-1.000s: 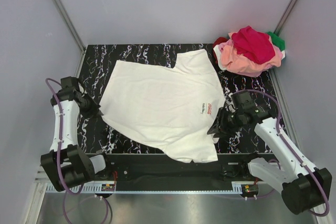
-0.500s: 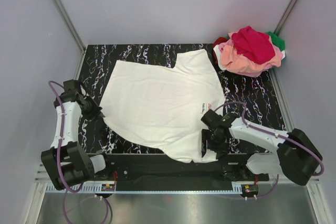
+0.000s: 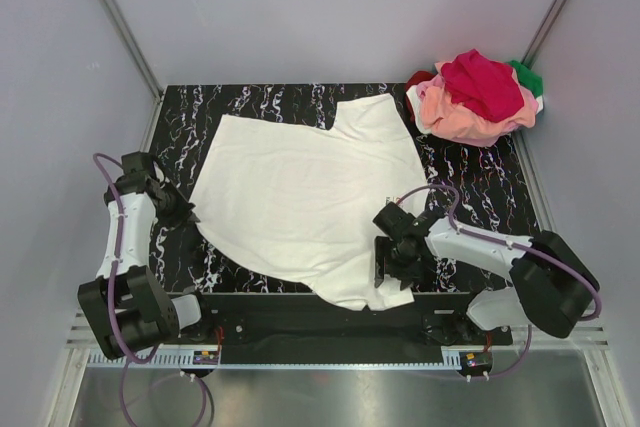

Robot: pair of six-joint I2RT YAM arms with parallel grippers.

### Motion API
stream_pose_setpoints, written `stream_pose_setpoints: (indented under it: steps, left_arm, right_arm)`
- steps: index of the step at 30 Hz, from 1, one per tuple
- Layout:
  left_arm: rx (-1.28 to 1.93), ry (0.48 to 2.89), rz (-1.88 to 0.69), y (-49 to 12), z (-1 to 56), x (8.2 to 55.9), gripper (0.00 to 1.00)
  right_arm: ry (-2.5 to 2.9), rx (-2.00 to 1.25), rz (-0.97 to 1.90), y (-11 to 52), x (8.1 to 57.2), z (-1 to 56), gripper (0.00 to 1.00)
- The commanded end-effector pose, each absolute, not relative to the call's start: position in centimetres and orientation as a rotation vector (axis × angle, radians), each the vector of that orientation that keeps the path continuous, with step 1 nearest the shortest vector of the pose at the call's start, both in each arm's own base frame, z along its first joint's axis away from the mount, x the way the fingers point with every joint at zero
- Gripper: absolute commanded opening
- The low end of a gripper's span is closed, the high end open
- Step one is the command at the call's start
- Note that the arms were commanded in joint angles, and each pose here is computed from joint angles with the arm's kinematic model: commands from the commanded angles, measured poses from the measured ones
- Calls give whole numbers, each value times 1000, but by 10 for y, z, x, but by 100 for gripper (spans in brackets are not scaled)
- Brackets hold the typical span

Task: Fold and stack the t-shirts
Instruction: Fold the tshirt

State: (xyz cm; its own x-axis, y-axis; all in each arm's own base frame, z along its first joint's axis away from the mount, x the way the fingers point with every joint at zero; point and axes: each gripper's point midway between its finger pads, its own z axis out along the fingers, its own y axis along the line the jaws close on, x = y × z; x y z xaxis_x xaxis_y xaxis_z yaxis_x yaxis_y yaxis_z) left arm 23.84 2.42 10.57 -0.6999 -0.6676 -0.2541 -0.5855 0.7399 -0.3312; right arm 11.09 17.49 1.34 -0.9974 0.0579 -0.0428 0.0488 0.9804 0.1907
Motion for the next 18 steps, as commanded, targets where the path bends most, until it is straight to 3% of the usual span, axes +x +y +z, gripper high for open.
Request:
stream_pose_setpoints:
  steps: [1,4,5,8,14,18]
  left_arm:
    - [-935,2550,-319,29,114,249,0]
    - [-921,2549,-312,30,116,250,0]
    - [-921,2551,-297,31,117,248,0]
    - [-914,2547,-287,32,118,247,0]
    - [-911,2543,-288,30,119,242,0]
    - [-917,2549,-318,25,120,239,0]
  right_arm:
    - [3021,48,260,185,130,-7,65]
    - [3047,35,198,184,125,-25,42]
    - [3054,41,177,183,123,-28,19]
    - [3050,51,160,180,119,-23,0]
    - [3047,101,269,180,97,24,0]
    - [2992,170,490,186,83,81,0]
